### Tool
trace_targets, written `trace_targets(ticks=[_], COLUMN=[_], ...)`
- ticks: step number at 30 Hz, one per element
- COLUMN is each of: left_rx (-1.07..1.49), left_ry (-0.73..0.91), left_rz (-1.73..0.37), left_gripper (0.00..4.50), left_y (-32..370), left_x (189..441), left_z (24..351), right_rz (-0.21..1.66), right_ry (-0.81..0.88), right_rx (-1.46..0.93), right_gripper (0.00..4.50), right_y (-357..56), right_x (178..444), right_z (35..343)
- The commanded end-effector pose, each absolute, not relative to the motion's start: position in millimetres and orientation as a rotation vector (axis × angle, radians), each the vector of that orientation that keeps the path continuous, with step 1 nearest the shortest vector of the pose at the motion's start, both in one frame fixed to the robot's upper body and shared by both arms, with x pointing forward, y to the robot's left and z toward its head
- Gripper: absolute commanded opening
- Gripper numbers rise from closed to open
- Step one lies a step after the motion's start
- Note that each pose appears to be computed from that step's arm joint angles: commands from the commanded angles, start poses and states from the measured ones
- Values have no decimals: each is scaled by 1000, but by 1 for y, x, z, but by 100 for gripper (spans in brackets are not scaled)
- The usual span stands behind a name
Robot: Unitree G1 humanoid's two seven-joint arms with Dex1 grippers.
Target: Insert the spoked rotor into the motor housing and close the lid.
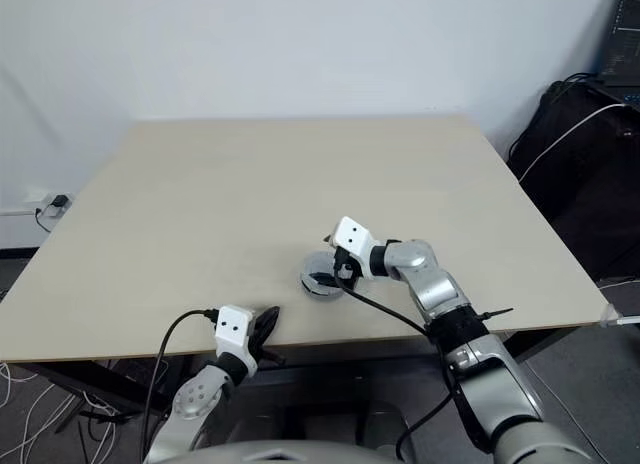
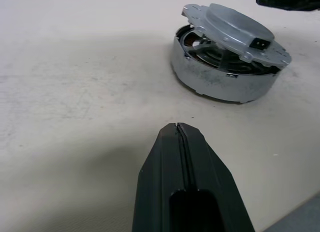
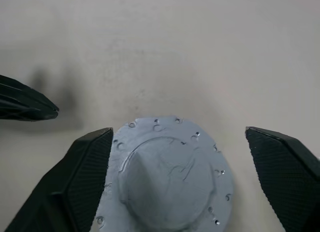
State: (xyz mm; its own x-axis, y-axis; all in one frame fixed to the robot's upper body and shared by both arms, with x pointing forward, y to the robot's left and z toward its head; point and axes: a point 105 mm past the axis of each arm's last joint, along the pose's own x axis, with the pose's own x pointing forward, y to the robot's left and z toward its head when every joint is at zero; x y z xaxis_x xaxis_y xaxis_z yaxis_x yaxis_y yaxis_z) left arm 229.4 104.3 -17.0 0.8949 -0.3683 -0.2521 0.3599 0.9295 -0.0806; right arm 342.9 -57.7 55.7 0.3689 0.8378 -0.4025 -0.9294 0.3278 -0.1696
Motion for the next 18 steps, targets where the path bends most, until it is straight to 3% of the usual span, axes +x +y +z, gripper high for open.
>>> trace_targets(ticks=[1,18], left_rx=[-30,-31], left_ry=[196,194], left_rz=[-370,-347], left_gripper=[0,0], left_y=[105,107], left_x=[235,233], left_z=[1,2], right_rz=[1171,1202], right_ry=[229,383], right_rx=[-376,-382], right_gripper=[447,447], right_y=[-57,-64], right_x=[352,348], right_z=[67,35])
